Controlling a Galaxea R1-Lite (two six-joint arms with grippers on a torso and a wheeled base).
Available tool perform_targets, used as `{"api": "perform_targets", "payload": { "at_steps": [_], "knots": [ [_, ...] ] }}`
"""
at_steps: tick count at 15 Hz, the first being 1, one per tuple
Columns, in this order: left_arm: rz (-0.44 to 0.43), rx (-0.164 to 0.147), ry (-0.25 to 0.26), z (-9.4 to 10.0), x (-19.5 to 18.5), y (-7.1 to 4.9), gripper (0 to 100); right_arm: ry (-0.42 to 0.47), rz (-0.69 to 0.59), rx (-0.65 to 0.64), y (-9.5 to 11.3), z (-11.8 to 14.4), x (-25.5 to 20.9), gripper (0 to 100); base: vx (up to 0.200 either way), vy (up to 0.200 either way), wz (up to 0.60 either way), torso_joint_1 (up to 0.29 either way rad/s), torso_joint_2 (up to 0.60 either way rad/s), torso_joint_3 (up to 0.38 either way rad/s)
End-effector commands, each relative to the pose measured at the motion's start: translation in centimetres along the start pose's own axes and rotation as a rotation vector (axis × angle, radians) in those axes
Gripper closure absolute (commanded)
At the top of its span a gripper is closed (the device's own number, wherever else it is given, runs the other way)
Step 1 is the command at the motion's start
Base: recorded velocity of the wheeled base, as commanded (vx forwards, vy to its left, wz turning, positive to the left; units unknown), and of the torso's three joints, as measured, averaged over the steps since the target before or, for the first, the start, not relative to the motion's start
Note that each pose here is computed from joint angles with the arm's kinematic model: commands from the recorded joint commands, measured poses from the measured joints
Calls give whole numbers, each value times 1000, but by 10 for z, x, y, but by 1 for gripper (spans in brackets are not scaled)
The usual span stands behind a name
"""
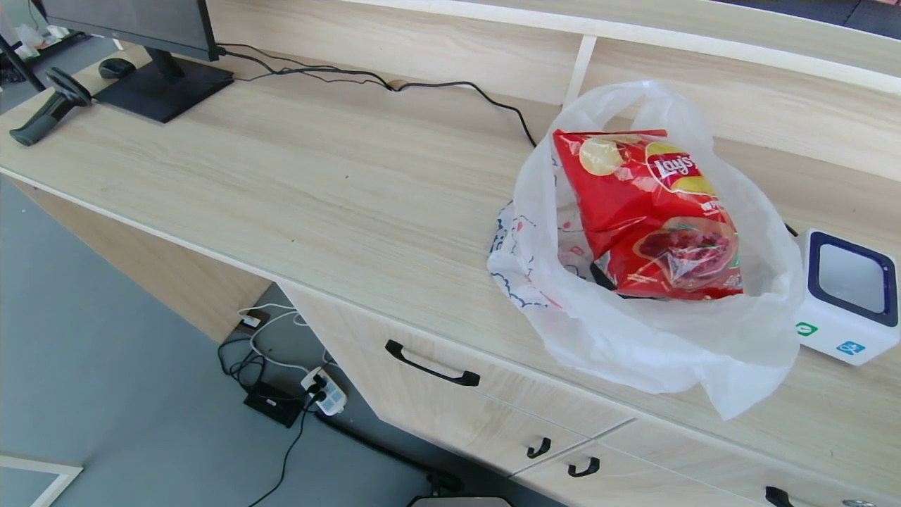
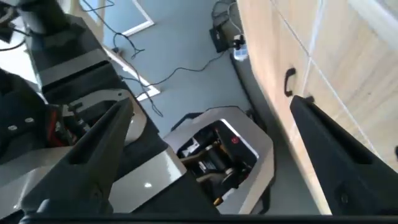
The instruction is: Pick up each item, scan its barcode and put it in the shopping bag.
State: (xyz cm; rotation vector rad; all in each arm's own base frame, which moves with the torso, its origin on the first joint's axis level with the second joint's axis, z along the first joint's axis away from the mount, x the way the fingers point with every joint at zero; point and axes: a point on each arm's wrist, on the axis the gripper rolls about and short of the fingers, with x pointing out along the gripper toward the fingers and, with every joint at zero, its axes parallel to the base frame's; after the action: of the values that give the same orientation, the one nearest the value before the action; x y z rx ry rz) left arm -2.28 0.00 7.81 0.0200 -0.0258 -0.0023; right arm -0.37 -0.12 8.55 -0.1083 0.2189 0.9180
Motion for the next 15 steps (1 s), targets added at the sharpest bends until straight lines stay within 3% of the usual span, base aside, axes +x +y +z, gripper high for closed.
{"api": "perform_targets", "payload": {
  "at_steps": [1,4,6,8,11,13,15],
  "knots": [
    [-1,0,1,0,0,0,0,-71,-80,-32,0,-4,-6,0,0,0,0,0,0,0],
    [-1,1,3,0,0,0,0,-110,-130,-25,1,-9,-8,0,0,0,0,0,0,0],
    [-1,3,3,0,0,0,0,-14,-448,85,0,-7,0,0,0,0,0,0,0,0],
    [-1,1,1,0,0,0,0,12,-755,88,2,-6,0,0,0,0,0,0,0,0],
    [-1,1,3,0,0,0,0,-125,-963,64,12,-9,-5,0,0,0,0,0,0,0],
    [-2,3,3,0,0,0,0,-190,-927,36,16,-12,-8,0,0,0,0,0,0,0],
    [-1,3,3,0,0,0,0,-193,-929,51,16,-12,-8,0,0,0,0,0,0,0]
  ]
}}
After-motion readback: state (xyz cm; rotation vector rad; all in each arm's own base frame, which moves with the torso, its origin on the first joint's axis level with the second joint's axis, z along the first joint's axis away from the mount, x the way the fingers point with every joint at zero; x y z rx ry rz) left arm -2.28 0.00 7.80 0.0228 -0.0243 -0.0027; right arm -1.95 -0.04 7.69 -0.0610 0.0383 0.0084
